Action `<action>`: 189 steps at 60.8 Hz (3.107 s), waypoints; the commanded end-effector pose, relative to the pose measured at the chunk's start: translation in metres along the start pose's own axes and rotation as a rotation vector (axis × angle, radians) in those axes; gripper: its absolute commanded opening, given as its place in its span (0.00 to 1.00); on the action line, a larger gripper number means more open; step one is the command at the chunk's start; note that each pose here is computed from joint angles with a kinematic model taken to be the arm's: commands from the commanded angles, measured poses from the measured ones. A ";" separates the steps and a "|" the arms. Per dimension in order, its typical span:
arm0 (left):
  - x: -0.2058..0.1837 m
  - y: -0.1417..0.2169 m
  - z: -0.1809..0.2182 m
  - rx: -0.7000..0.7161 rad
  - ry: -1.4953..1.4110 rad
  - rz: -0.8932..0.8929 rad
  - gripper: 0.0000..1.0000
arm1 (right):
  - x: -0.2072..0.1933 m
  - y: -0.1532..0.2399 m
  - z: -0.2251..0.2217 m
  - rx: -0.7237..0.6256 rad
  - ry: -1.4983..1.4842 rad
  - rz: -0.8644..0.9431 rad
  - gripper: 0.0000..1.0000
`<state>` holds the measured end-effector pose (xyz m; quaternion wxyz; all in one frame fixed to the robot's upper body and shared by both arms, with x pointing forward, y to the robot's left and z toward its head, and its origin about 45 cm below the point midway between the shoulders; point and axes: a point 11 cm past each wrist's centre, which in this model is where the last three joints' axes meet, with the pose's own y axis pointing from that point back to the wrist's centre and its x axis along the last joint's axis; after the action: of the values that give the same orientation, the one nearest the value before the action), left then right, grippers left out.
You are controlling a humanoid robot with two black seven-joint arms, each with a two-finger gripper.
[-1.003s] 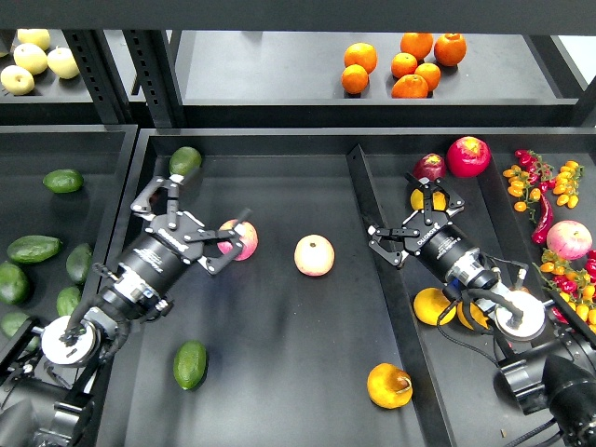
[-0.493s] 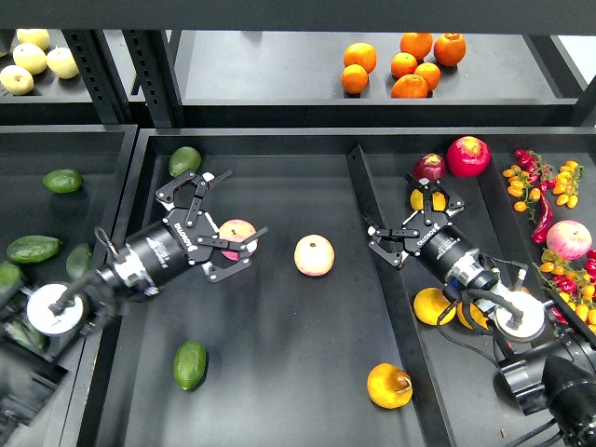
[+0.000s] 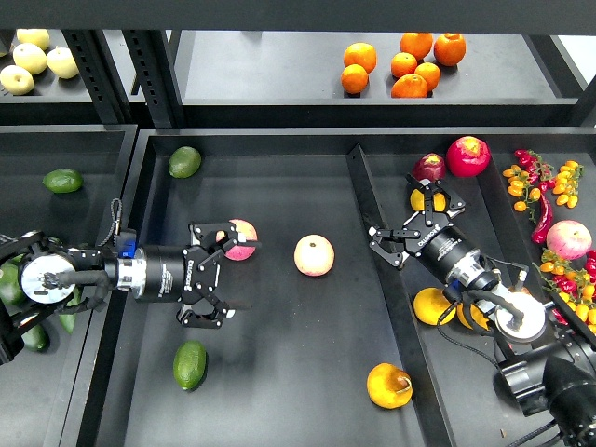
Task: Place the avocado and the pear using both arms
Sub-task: 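Move the left gripper toward the dark green avocado near the robot, then lower the left gripper over the avocado and close on it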
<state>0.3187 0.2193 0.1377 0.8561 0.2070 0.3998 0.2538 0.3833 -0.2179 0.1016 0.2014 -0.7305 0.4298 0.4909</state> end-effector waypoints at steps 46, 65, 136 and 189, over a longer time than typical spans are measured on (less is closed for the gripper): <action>0.055 0.021 -0.071 0.443 -0.399 0.267 0.99 | 0.001 0.001 0.000 0.002 -0.002 0.002 1.00; 0.071 0.025 -0.075 0.531 -0.514 0.341 0.99 | 0.001 0.001 0.000 0.004 -0.003 0.003 1.00; 0.071 -0.008 -0.103 0.620 -0.546 0.317 0.99 | 0.002 0.003 0.001 0.004 -0.006 0.005 1.00; 0.068 -0.021 -0.118 0.657 -0.551 0.301 0.98 | 0.002 0.003 0.001 0.004 -0.006 0.005 1.00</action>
<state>0.2712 0.2608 0.0181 0.7742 0.5820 0.1803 0.1716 0.3809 -0.2197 0.0993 0.2030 -0.7275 0.4320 0.4929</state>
